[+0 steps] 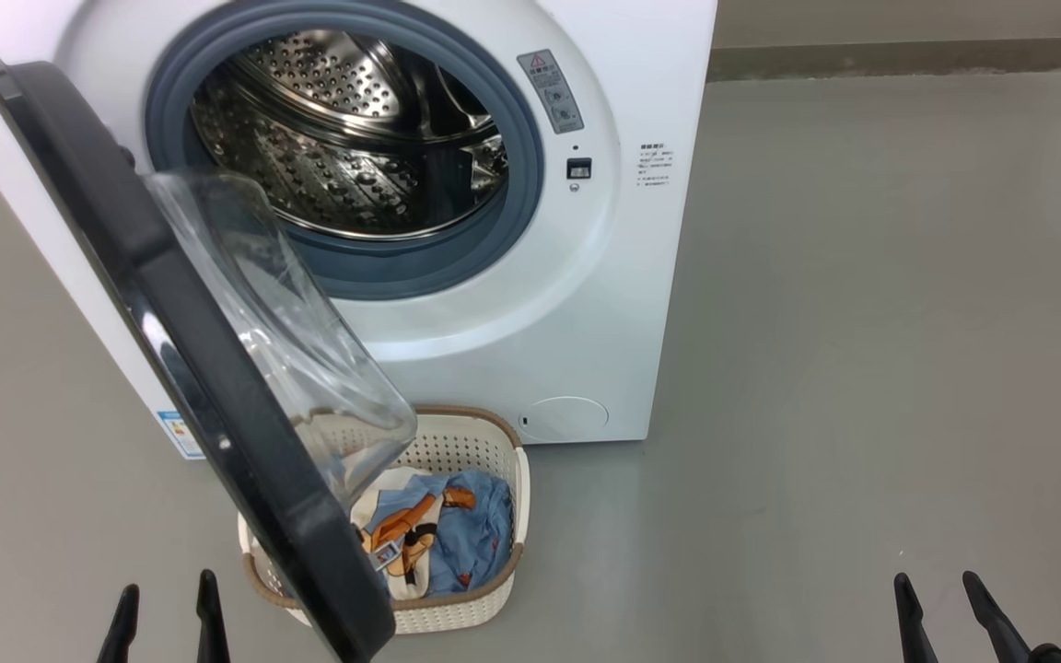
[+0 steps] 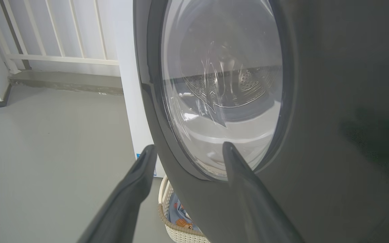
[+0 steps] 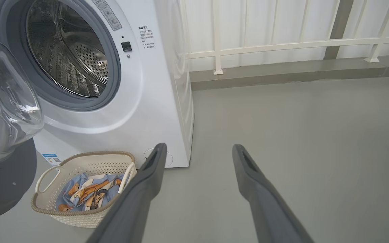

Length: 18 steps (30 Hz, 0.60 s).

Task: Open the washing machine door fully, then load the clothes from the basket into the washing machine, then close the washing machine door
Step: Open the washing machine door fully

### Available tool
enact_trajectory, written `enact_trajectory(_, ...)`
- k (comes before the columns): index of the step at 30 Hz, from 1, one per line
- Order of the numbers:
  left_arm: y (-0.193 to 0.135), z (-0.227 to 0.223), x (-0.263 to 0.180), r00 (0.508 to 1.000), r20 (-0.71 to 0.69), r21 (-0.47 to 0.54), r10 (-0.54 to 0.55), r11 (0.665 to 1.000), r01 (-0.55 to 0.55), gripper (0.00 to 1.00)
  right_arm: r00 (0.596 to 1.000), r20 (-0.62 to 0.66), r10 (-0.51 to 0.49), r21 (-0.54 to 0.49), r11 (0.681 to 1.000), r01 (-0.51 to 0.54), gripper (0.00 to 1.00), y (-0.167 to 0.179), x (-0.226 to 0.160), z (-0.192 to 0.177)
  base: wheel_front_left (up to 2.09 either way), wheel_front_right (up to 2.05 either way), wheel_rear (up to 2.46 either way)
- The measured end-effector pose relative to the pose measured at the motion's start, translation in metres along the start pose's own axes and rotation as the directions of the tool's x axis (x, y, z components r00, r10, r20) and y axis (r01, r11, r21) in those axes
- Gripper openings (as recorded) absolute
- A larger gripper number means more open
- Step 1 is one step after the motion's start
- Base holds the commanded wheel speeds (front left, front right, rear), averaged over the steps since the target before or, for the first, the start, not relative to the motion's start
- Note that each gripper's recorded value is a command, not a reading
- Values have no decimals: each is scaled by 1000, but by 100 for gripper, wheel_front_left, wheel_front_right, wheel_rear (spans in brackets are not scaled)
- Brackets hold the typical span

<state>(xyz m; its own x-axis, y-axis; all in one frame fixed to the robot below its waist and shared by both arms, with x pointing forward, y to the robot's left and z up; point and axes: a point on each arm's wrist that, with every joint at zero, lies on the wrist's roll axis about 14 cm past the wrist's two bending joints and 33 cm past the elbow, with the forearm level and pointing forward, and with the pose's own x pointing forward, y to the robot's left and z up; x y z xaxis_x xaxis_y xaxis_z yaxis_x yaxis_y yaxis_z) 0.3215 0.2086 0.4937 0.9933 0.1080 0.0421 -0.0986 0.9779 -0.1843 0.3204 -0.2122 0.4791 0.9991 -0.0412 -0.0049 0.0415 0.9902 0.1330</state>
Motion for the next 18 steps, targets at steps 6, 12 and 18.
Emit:
enact_trajectory(6,2,3,-2,1000,12,-3,6,1000,-6,100,1000,10,8,-5,1000,-8,100,3,0,3,0,0,0)
enact_trajectory(12,6,0,-7,1000,2,-28,15,999,-15,0,1000,14,15,-13,1000,-15,100,5,-1,4,0,0,0)
enact_trajectory(18,17,-1,-8,999,-2,-47,55,997,-55,0,1000,2,11,-13,1000,-11,100,3,-5,0,0,0,0)
